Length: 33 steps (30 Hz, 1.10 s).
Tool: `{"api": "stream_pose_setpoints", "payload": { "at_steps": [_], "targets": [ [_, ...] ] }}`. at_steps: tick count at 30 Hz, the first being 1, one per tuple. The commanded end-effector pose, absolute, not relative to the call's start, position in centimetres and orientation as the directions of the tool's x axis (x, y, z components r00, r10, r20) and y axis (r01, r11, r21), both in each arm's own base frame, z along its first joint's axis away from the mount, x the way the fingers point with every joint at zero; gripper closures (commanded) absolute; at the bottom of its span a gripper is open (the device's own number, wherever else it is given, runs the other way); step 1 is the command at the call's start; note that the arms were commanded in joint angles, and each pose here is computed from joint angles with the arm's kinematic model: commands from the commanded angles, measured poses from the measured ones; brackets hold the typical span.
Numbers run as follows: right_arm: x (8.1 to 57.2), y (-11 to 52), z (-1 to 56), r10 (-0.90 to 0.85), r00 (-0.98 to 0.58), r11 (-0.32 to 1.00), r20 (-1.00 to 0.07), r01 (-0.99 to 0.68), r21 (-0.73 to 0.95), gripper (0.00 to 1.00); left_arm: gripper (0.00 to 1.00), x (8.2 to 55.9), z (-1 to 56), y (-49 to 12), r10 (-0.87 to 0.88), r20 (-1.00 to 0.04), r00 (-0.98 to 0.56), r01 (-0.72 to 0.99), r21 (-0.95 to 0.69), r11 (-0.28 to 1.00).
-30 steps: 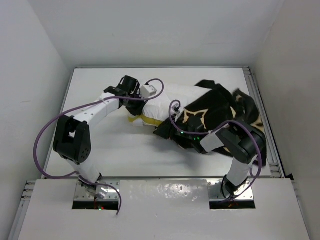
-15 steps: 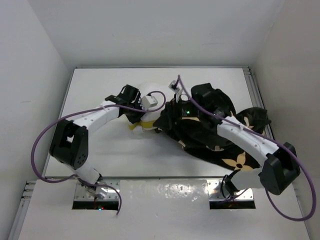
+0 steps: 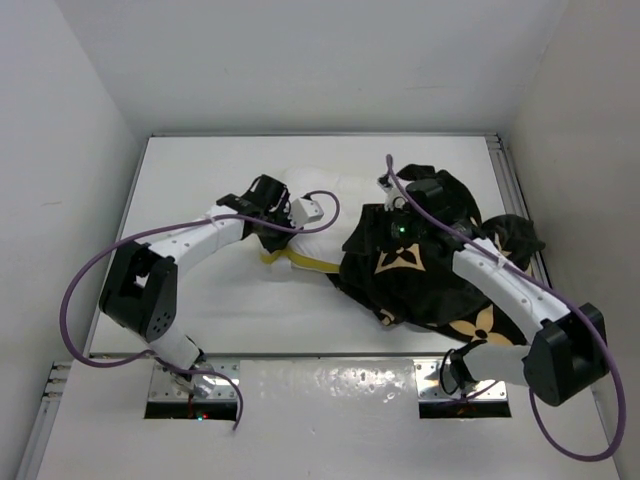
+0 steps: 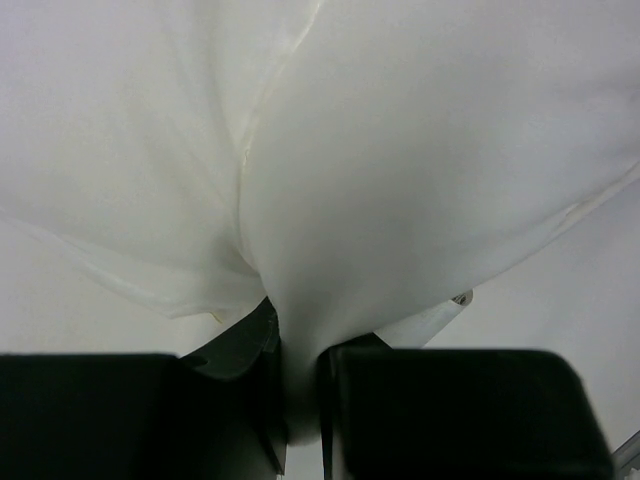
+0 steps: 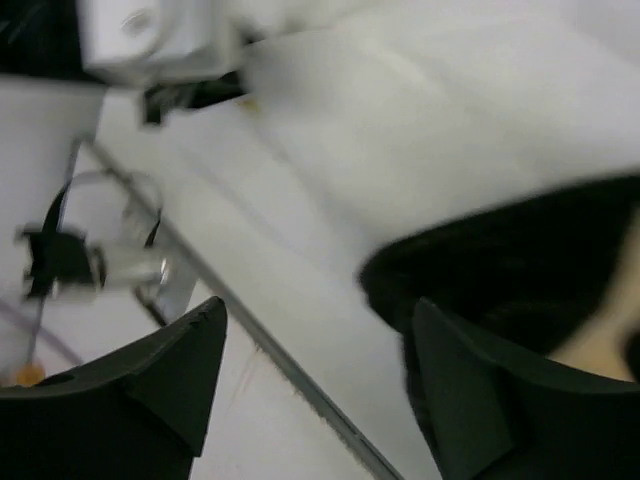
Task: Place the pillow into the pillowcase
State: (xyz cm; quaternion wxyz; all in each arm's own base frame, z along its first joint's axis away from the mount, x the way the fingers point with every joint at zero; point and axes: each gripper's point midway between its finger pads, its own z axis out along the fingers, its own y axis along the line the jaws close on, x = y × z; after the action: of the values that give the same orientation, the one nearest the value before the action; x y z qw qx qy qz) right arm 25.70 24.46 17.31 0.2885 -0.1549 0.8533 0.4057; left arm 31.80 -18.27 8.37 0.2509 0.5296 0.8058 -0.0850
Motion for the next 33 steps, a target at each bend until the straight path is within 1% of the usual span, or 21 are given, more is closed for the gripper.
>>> {"api": "stream_pose_setpoints", "payload": {
  "at_steps": [1,2,4,5,6,7,8,9,10,11,12,13,16,18,20,23,25,26,27,29,33],
  "targets": [
    [29.7,18.7,17.5,0.250,-0.755,0.821,-0.607,-0.166,0.546,0.29,1.00,31.6,10.7,-20.2,0.788,-0.559,-0.258,0.910,0.133,0.392],
    [30.6,14.8,16.8,0.342,-0.709,0.887,-0.617,0.025,0.462,0.42,1.00,31.3,10.7,-20.2,0.794,-0.553,-0.253,0.914,0.132,0.383],
    [31.0,10.5,16.3,0.434,-0.649,0.893,-0.624,0.220,0.392,0.29,1.00,30.7,10.5,-20.3,0.798,-0.549,-0.248,0.922,0.117,0.368],
    [30.9,8.7,15.8,0.428,-0.630,0.903,-0.647,0.278,0.327,0.02,0.99,30.2,10.4,-20.4,0.801,-0.546,-0.246,0.927,0.109,0.358],
    [31.0,7.8,15.5,0.417,-0.626,0.909,-0.658,0.300,0.290,0.01,0.96,29.9,10.3,-20.6,0.802,-0.546,-0.242,0.931,0.101,0.350],
    [31.2,6.6,14.6,0.413,-0.631,0.908,-0.657,0.343,0.242,0.01,0.87,29.2,10.3,-20.9,0.803,-0.548,-0.236,0.940,0.081,0.332],
    [31.2,5.8,14.0,0.413,-0.634,0.904,-0.654,0.373,0.210,0.01,0.87,28.8,10.3,-21.1,0.803,-0.549,-0.232,0.945,0.068,0.319],
    [31.3,5.1,13.4,0.424,-0.633,0.894,-0.648,0.406,0.188,0.01,0.72,28.4,10.6,-21.7,0.794,-0.565,-0.223,0.954,0.043,0.298],
    [31.7,4.4,12.9,0.441,-0.627,0.881,-0.643,0.438,0.178,0.01,0.62,27.6,10.8,-21.9,0.799,-0.561,-0.217,0.963,0.013,0.271],
    [32.0,3.3,11.7,0.457,-0.631,0.867,-0.627,0.475,0.154,0.01,0.45,27.1,11.3,-22.3,0.792,-0.571,-0.214,0.967,-0.012,0.253],
    [32.2,3.2,11.2,0.471,-0.634,0.861,-0.613,0.482,0.162,0.01,0.01,27.0,13.2,-23.7,0.755,-0.626,-0.195,0.976,-0.046,0.214],
    [32.7,3.0,11.2,0.481,-0.630,0.856,-0.609,0.487,0.172,0.01,0.00,26.4,14.3,-23.6,0.744,-0.633,-0.213,0.975,-0.087,0.206],
    [32.8,2.5,11.3,0.482,-0.643,0.851,-0.595,0.506,0.142,0.01,0.00,28.4,20.7,-24.5,0.599,-0.756,-0.264,0.962,-0.167,0.214],
    [32.6,2.2,12.8,0.477,-0.606,0.848,-0.637,0.508,0.152,0.01,0.00,31.0,24.7,-24.6,0.492,-0.825,-0.279,0.954,-0.178,0.242],
    [32.1,1.6,14.2,0.468,-0.566,0.843,-0.678,0.515,0.152,0.01,0.00,35.4,26.3,-22.9,0.390,-0.856,-0.338,0.910,-0.191,0.369],
    [30.6,0.2,17.2,0.456,-0.493,0.831,-0.740,0.533,0.157,0.01,0.00,44.3,22.0,-20.5,0.449,-0.808,-0.382,0.799,-0.045,0.599],
    [28.4,-0.4,17.2,0.484,-0.507,0.813,-0.714,0.562,0.152,0.01,0.00,47.1,19.3,-20.9,0.501,-0.775,-0.385,0.785,0.010,0.619],
    [27.5,-0.3,16.7,0.522,-0.511,0.793,-0.683,0.587,0.167,0.01,0.00,49.1,20.2,-21.3,0.494,-0.792,-0.360,0.778,0.038,0.627],
    [25.8,-0.2,15.6,0.544,-0.544,0.781,-0.638,0.607,0.148,0.01,0.00,50.4,16.7,-21.9,0.482,-0.768,-0.421,0.770,-0.021,0.638],
    [23.6,0.7,13.7,0.616,-0.546,0.744,-0.568,0.641,0.189,0.01,0.00,53.4,15.0,-22.7,0.426,-0.797,-0.428,0.754,-0.055,0.654],
    [19.8,2.5,8.2,0.722,-0.527,0.668,-0.448,0.701,0.252,0.01,0.00,57.2,14.3,-24.3,0.379,-0.857,-0.350,0.721,0.012,0.693]
  ]
}}
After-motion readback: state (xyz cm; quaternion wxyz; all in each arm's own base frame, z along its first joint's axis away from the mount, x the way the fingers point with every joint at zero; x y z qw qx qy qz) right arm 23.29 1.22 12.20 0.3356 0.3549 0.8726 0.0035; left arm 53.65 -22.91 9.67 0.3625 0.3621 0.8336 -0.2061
